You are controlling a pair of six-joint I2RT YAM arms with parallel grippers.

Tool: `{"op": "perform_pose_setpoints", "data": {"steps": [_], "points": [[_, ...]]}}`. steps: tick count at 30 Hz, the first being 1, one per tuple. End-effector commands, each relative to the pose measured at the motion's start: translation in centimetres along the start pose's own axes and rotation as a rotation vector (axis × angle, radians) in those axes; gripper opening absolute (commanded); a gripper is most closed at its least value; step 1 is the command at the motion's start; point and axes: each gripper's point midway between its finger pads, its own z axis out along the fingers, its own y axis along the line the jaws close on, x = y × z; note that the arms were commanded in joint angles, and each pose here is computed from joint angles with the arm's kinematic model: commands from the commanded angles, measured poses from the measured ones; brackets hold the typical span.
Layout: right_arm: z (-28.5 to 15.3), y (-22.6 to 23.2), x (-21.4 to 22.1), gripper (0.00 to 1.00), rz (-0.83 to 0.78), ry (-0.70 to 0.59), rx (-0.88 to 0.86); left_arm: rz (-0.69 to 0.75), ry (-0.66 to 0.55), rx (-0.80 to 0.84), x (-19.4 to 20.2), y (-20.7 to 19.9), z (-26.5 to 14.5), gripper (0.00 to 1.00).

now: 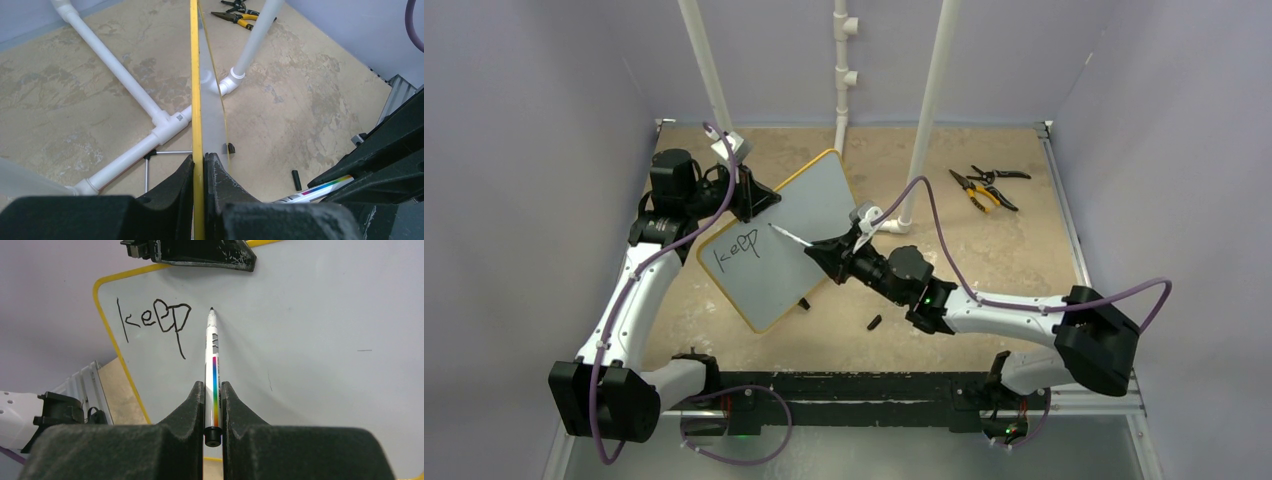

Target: Write a sentence on the whiteboard

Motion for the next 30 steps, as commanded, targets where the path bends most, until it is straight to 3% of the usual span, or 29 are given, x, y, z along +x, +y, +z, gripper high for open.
{"op": "perform_pose_setpoints", "data": {"steps": [1, 17, 30], "points": [[1.2, 0.6, -3.4, 0.00, -0.016, -0.096, -0.017, 0.010, 0.010, 0.024, 0.7, 0.0, 0.1, 0.00], [0.1, -1.2, 0.2, 0.00, 0.026, -0.001, 0.048, 0.012, 0.005, 0.026, 0.6, 0.0, 0.0, 0.00], [-0.1, -0.9, -2.4, 0.00, 0.033, -0.068, 0.054, 0.016, 0.000, 0.028, 0.5, -0.1, 0.0, 0.00]]}}
